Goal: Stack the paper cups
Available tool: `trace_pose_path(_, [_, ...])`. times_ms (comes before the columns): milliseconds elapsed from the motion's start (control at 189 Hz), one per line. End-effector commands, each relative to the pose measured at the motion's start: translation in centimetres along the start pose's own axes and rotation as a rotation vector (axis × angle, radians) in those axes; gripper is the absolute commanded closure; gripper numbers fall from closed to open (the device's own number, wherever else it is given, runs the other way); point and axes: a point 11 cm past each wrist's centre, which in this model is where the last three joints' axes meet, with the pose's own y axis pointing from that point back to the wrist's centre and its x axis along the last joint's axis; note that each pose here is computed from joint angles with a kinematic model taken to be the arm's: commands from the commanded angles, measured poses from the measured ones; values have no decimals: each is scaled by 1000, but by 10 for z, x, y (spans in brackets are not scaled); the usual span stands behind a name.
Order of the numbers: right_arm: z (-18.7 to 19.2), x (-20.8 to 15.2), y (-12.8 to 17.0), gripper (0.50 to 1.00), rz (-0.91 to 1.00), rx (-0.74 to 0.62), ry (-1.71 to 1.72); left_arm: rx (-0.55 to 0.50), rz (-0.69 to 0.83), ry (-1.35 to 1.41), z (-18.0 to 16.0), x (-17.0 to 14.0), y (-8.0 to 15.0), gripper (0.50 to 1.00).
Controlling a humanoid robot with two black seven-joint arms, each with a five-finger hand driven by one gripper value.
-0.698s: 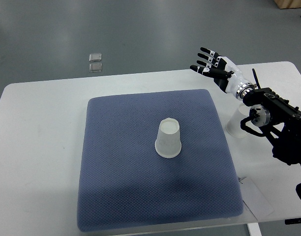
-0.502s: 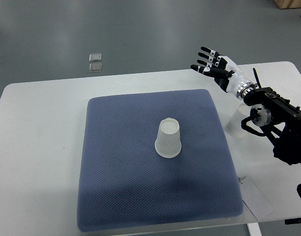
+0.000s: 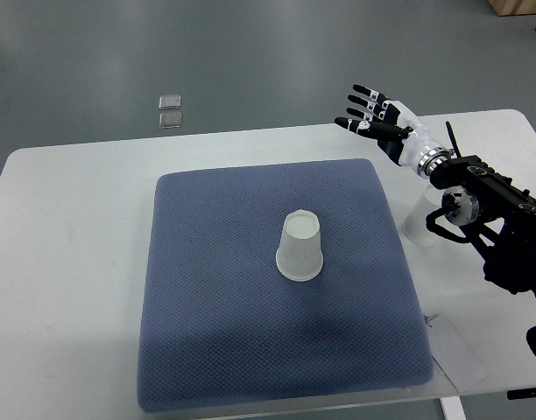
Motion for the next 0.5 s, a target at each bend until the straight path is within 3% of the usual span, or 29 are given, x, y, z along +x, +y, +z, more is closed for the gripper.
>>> trace_pose_path(0, [7,-8,-1,585,-21,-19,29,0,2,0,0,1,0,500])
trace_pose_path(497, [14,-22,-4,585,-49,-30,29,0,0,1,0,0,0,500])
